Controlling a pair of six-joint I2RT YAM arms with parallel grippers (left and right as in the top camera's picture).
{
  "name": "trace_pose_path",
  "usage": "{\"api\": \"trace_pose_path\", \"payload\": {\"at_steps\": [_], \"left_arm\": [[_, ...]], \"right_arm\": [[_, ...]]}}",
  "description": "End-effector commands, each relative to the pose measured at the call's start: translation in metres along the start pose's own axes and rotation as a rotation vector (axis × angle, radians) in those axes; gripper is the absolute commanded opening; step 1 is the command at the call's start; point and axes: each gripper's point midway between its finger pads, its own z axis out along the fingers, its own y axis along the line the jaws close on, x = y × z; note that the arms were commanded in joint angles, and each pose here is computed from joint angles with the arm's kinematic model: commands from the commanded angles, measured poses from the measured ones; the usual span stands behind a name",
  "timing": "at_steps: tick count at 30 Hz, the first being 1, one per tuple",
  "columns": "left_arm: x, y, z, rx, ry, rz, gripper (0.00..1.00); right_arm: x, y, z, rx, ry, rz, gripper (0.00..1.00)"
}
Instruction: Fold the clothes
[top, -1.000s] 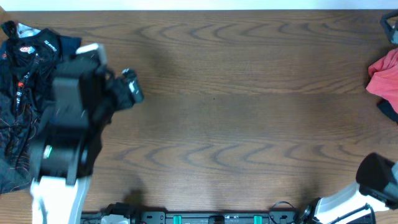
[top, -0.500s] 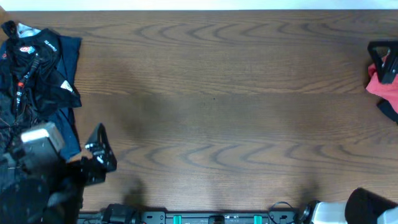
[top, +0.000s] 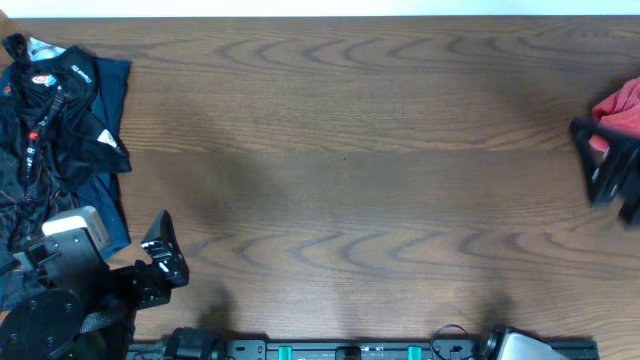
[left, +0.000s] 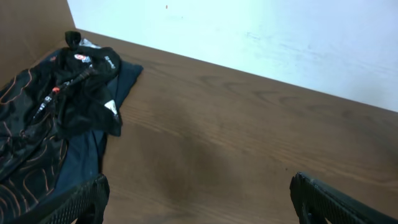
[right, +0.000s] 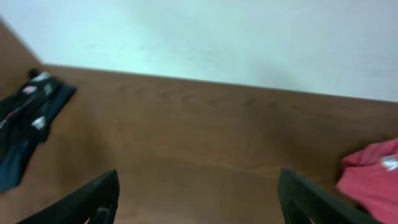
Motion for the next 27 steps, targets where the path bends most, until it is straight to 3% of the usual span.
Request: {"api": "trace_pose_path", "payload": {"at_steps": [1,9,12,17,27], "left_arm": [[-0.003,0.002,-0.002,-0.012,-0.012,0.014,0.95],[-0.004,0.002,-0.002,-0.012,-0.013,0.022,0.94],[-0.004,0.002,-0.002,-0.012,-0.013,0.021,0.94],[-0.007,0.001,-0.002,-0.008,-0.026,0.019,0.95],[-0.01,0.0,-0.002,-0.004,-0.039,0.017,0.95]], "right_arm": [[0.027,0.032,-0.019,-0.079,0.003,-0.052,0.81],[0.122,0.061,-0.026,-0.19,0.135,-0.086,0.84],[0.146,0.066,-0.027,-0.225,0.144,-0.151,0.93],[0.149,0.061,-0.025,-0.191,0.102,-0.214,0.99],[0.14,0.05,-0.019,-0.134,0.082,-0.226,0.99]]}}
